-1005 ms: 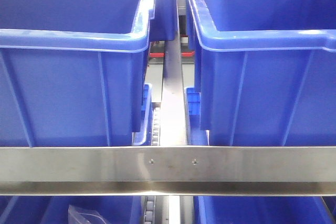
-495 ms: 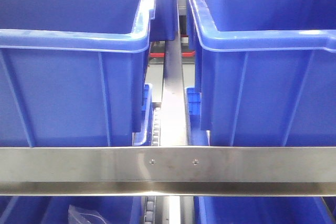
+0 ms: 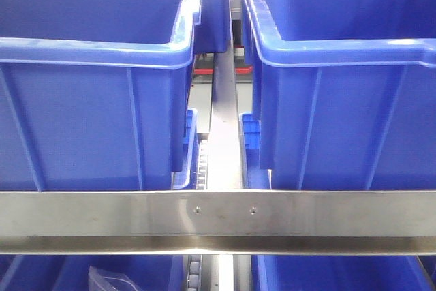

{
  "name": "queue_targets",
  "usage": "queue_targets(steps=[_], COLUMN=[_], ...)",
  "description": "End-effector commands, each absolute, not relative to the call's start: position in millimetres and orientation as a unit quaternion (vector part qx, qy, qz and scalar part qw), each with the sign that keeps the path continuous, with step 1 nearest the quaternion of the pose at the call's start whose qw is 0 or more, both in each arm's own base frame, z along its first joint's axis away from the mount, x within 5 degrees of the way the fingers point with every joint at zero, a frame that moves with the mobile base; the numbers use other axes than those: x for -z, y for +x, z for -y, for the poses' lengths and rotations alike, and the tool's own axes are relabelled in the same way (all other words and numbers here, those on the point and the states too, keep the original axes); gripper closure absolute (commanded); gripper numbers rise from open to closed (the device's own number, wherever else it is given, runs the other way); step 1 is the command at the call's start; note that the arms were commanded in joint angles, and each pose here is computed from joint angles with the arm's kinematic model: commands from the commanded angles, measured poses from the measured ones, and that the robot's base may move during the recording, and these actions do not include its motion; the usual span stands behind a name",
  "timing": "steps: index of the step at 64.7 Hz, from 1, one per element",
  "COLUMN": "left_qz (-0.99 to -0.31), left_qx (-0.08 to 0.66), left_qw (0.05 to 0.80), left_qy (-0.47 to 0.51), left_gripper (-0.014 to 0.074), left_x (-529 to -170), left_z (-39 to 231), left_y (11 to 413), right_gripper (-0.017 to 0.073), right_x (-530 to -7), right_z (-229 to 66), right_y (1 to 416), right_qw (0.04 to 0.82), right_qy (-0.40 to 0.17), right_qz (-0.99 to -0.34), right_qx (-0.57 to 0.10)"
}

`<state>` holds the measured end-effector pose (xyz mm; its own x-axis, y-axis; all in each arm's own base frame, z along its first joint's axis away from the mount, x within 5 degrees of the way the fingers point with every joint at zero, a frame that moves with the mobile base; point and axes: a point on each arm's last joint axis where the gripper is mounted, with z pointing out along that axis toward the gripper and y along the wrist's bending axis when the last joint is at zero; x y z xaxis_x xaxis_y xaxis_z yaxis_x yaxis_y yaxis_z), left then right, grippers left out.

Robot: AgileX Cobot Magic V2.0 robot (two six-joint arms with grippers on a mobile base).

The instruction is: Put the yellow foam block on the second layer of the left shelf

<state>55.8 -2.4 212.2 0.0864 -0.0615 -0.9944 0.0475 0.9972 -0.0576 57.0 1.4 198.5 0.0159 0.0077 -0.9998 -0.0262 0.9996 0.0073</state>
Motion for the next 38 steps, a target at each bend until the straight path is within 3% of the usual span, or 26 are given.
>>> queue_targets(steps=[1, 38], left_qz=[-0.648, -0.648], left_qx=[0.041, 0.041], left_qw=[0.76, 0.76], left_qy=[-0.009, -0.009], left_gripper=[0.047, 0.047], left_x=[-211.4, -211.4], left_z=[2.2, 2.2], left_y=[54.8, 54.8], right_gripper=[0.0531, 0.0531], right_x=[-216.0, -216.0], right_z=[-2.0, -2.0], right_y=[53.4, 53.4], right_qw=[0.759, 0.759], right_qy=[-0.015, -0.015], right_qz=[-0.651, -0.651], right_qx=[-0.009, -0.009])
